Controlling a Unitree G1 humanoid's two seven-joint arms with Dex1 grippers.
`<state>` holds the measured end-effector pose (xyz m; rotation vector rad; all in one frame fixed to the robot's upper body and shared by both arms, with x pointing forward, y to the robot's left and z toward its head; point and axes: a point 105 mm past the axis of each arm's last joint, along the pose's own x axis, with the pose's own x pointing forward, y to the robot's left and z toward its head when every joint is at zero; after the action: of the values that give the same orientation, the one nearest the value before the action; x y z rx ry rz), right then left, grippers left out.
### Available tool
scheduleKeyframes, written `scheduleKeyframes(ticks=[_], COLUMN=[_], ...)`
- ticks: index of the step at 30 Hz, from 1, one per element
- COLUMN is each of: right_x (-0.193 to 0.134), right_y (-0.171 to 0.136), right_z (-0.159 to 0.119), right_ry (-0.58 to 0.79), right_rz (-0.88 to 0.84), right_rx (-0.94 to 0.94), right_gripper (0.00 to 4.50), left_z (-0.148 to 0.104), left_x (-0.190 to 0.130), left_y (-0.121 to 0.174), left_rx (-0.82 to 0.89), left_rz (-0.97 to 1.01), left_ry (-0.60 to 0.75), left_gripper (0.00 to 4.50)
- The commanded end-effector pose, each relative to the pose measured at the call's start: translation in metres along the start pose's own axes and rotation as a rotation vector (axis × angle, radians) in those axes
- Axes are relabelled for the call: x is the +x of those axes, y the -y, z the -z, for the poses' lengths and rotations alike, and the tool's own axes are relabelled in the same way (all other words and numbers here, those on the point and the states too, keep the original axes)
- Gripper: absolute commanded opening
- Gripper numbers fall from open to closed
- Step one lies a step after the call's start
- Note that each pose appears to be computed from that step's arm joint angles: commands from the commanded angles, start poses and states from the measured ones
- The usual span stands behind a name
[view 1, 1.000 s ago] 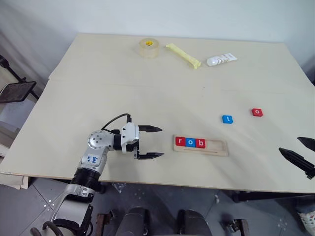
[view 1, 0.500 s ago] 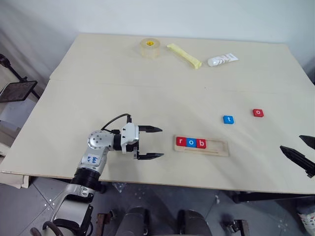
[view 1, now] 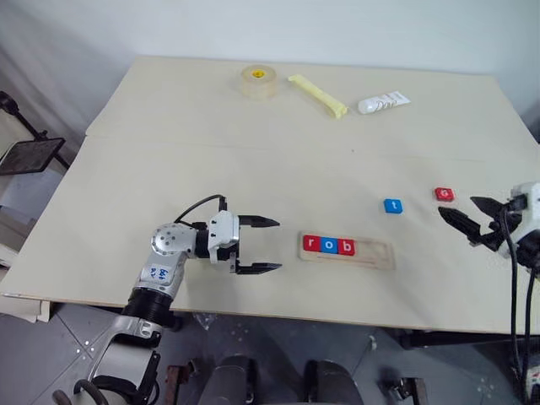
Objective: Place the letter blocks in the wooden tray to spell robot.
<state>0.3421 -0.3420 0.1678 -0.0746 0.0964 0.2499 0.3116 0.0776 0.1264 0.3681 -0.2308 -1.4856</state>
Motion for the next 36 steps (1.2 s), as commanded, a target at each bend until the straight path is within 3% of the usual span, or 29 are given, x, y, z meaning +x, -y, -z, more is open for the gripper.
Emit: scheduleKeyframes(ticks=[1, 14, 24, 27, 34, 36], right_x=[0.017, 0.054, 0.061, 0.063, 0.068, 0.068], right_y=[0.015, 0.034, 0.029, 0.028, 0.022, 0.022], right_z=[0.002, 0.019, 0.029, 0.031, 0.033, 0.033], right_ry=[0.005, -0.03, -0.047, -0.049, -0.055, -0.055], right_rz=[0.104, 0.304, 0.303, 0.311, 0.297, 0.297], right_rx=[-0.017, 0.068, 0.114, 0.124, 0.133, 0.133], right_gripper=[4.47, 4.47, 4.47, 3.87, 1.5, 1.45], left_z=[-0.01, -0.011, -0.012, -0.012, -0.013, -0.013], left_x=[0.0, 0.0, 0.001, 0.001, 0.002, 0.002], left_y=[-0.001, 0.001, 0.004, 0.004, 0.006, 0.006], left_rx=[0.038, 0.037, 0.041, 0.043, 0.047, 0.046], left_rz=[-0.002, -0.018, -0.025, -0.025, -0.031, -0.032], left_ry=[0.016, 0.016, 0.019, 0.021, 0.022, 0.022], left_gripper=[4.5, 4.5, 4.5, 4.5, 4.5, 4.5])
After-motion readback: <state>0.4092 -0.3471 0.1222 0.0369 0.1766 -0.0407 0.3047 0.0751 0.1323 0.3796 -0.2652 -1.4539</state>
